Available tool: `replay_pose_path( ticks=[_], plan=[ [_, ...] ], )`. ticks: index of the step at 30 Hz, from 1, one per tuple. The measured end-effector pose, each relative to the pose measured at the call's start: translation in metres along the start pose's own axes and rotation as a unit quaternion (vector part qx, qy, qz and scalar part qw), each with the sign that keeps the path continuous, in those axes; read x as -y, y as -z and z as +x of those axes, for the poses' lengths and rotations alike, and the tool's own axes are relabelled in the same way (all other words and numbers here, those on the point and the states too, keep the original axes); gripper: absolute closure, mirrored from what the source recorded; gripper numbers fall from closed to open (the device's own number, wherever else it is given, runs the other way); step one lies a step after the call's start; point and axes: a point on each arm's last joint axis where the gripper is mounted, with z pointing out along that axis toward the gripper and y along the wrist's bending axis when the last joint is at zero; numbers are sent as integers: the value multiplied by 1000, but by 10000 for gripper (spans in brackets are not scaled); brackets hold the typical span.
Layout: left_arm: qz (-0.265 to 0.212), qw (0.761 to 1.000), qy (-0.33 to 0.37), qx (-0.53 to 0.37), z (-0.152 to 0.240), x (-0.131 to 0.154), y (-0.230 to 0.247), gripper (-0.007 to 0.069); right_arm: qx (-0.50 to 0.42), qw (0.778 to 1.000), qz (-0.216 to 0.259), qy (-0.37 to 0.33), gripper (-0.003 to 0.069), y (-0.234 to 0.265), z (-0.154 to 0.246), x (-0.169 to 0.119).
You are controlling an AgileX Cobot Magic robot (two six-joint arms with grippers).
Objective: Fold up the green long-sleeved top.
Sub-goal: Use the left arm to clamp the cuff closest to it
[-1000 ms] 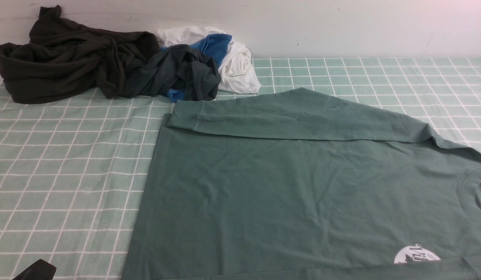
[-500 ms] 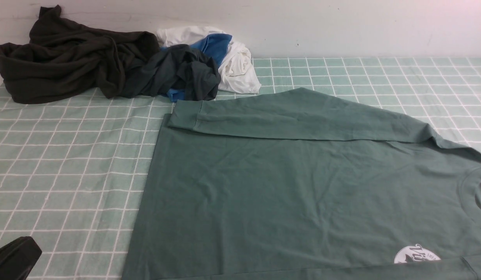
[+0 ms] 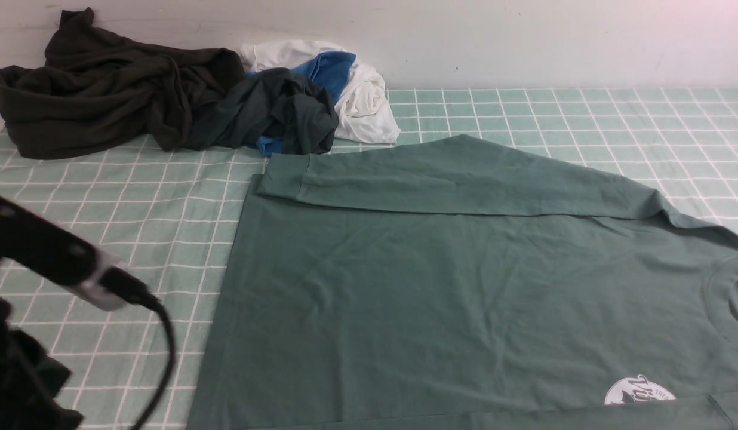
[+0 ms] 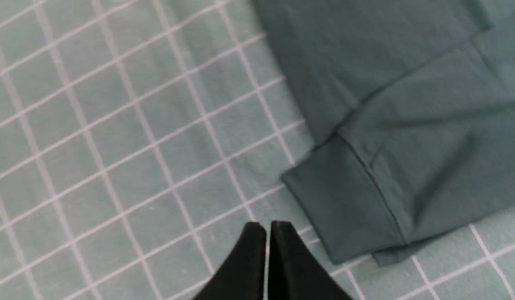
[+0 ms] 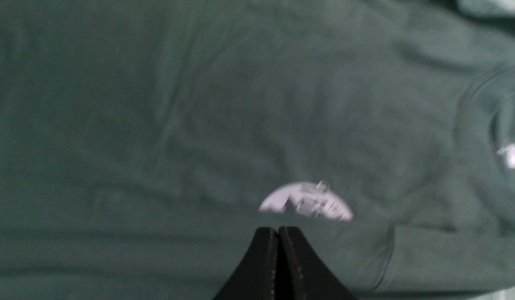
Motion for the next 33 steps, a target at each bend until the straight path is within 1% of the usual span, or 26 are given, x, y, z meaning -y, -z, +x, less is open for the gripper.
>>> replay_pose_path(
  ticks=[1, 4, 5, 6, 7, 8, 9, 10, 11, 14, 15, 16, 18, 21, 22, 24, 26, 27, 28, 29, 31, 33],
  plan=[
    [12, 1000, -18, -18, -5, 5, -9, 617, -37, 999, -19, 12, 673, -5, -3, -4],
    [33, 996, -52, -60, -17, 17, -34, 588, -104, 992, -58, 51, 673, -18, -5, -15],
    [44, 993, -69, -90, -24, 24, -53, 550, -142, 984, -77, 78, 673, -27, -3, -22],
    [49, 990, -78, -108, -26, 27, -63, 522, -160, 978, -86, 98, 673, -31, -1, -28],
    [53, 987, -84, -125, -29, 30, -74, 504, -170, 975, -90, 107, 673, -33, 0, -30],
    [56, 985, -89, -138, -32, 33, -85, 463, -181, 971, -94, 123, 673, -37, 1, -33],
    [58, 983, -93, -145, -34, 35, -94, 427, -187, 968, -95, 135, 673, -39, 1, -35],
    [58, 983, -94, -148, -35, 36, -98, 419, -188, 968, -96, 137, 673, -39, 1, -36],
    [62, 981, -93, -156, -39, 38, -112, 359, -190, 966, -97, 146, 673, -41, 1, -38],
    [63, 980, -95, -162, -45, 41, -141, 264, -174, 968, -96, 151, 673, -42, -1, -39],
    [63, 980, -94, -163, -45, 41, -143, 259, -173, 968, -96, 151, 673, -43, -1, -39],
    [64, 979, -95, -168, -46, 42, -155, 228, -166, 970, -94, 152, 673, -43, -3, -39],
    [67, 977, -93, -181, -46, 43, -168, 218, -157, 971, -92, 153, 673, -43, -5, -39],
    [72, 973, -89, -198, -44, 45, -178, 224, -152, 972, -90, 154, 673, -43, -6, -39],
    [76, 972, -85, -208, -42, 46, -183, 246, -150, 972, -88, 155, 673, -43, -7, -39],
    [80, 971, -82, -212, -42, 47, -185, 307, -149, 973, -86, 157, 673, -43, -7, -38],
    [86, 970, -82, -212, -42, 48, -184, 392, -148, 972, -86, 160, 673, -43, -7, -38],
    [89, 970, -85, -211, -42, 48, -183, 473, -148, 972, -86, 163, 673, -43, -7, -38],
    [90, 969, -86, -211, -42, 48, -183, 485, -148, 972, -86, 163, 673, -43, -7, -38],
    [92, 970, -91, -208, -43, 48, -181, 564, -147, 971, -86, 165, 673, -43, -7, -38],
    [93, 970, -94, -204, -44, 48, -176, 599, -147, 971, -83, 166, 673, -43, -7, -37],
    [92, 972, -95, -194, -48, 48, -168, 606, -147, 974, -72, 157, 673, -44, -7, -36]
  ],
)
